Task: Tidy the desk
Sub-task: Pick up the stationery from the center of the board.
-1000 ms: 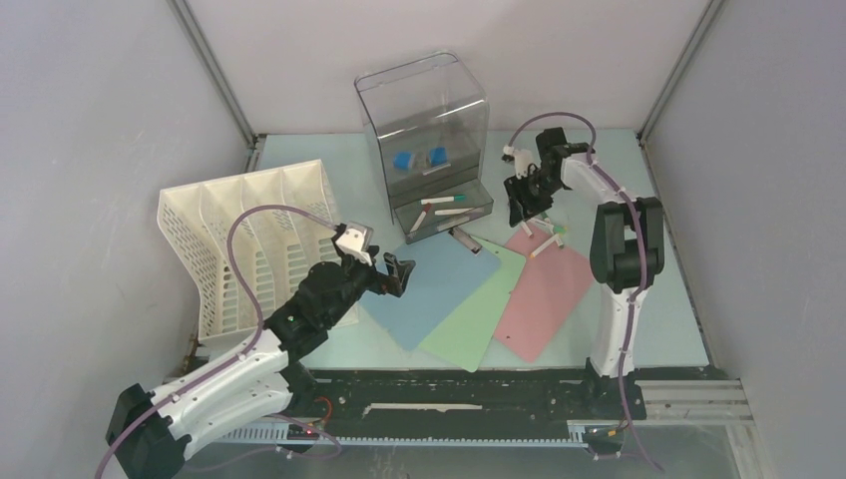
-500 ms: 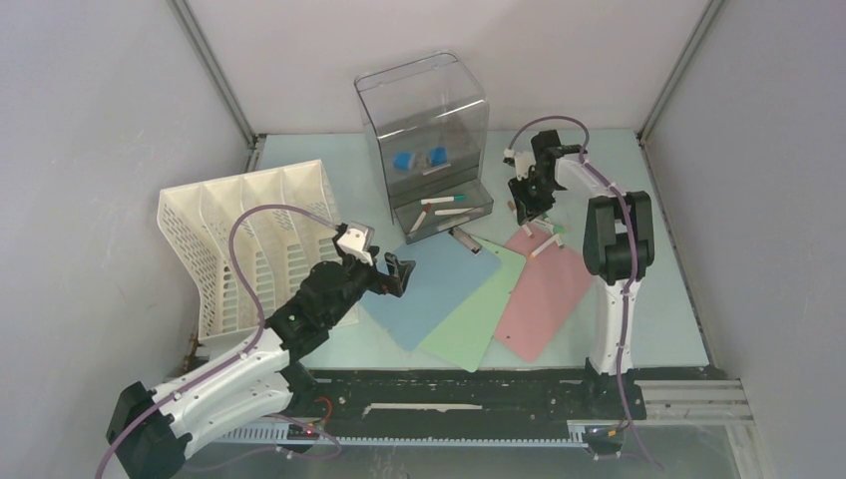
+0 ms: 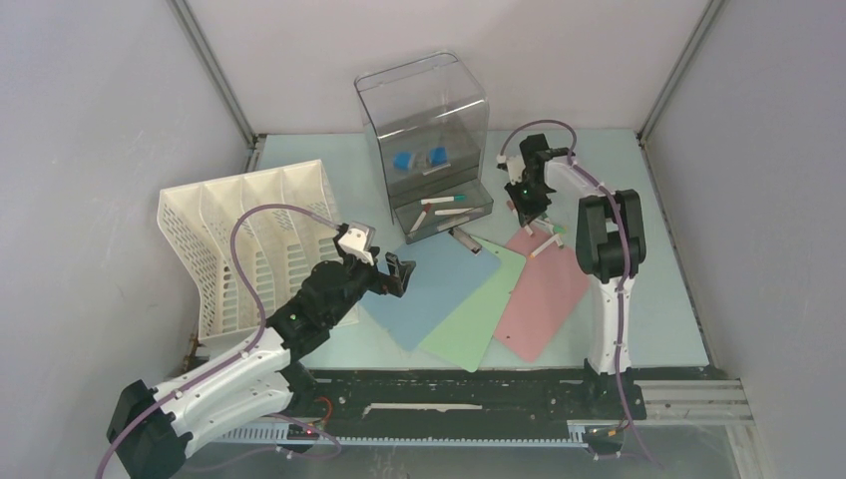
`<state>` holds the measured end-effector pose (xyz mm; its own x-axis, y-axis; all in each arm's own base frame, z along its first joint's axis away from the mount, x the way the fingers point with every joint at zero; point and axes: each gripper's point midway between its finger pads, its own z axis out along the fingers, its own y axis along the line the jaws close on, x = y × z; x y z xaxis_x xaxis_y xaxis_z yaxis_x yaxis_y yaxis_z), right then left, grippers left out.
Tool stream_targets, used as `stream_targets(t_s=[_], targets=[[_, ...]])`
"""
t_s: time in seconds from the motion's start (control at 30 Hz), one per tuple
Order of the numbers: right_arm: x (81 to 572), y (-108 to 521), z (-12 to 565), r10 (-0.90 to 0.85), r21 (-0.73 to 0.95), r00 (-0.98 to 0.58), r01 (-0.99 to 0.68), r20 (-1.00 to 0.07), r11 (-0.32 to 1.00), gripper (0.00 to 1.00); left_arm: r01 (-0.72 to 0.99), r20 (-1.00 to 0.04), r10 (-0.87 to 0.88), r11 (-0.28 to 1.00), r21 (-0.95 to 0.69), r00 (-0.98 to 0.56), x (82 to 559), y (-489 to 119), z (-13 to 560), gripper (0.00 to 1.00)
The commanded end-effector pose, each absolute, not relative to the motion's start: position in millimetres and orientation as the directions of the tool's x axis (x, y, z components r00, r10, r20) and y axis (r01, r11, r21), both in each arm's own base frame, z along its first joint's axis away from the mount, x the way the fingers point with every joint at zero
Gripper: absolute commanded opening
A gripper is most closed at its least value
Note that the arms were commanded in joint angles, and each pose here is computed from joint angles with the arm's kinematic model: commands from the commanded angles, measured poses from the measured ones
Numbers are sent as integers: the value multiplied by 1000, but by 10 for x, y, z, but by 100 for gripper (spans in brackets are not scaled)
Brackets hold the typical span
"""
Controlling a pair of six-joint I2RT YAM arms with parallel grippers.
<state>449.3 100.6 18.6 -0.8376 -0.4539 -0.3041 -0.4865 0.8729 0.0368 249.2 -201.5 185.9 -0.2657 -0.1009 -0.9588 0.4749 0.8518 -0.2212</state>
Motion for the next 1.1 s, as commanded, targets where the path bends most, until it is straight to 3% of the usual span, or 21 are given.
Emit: stream_targets(t_s=[0.0, 0.37, 0.73, 1.07], targets=[[4549, 974, 107, -493, -43, -819, -504, -294, 863, 23, 462, -959, -150, 851, -249, -239, 2525, -1999, 1981, 100], [4492, 962, 275, -513, -54, -796, -525, -322, 849, 0, 477, -956, -163, 838, -265, -244, 2522, -2050, 2009, 100], [4383, 1012, 724, -510, -11, -767, -549, -389, 836, 0, 495, -949, -187, 817, -294, -255, 2516, -2122, 2030, 100], [4074, 1183, 1353, -483, 164, -728, -619, -487, 768, 0, 502, -906, -340, 755, -422, -250, 2510, -2210, 2172, 100]])
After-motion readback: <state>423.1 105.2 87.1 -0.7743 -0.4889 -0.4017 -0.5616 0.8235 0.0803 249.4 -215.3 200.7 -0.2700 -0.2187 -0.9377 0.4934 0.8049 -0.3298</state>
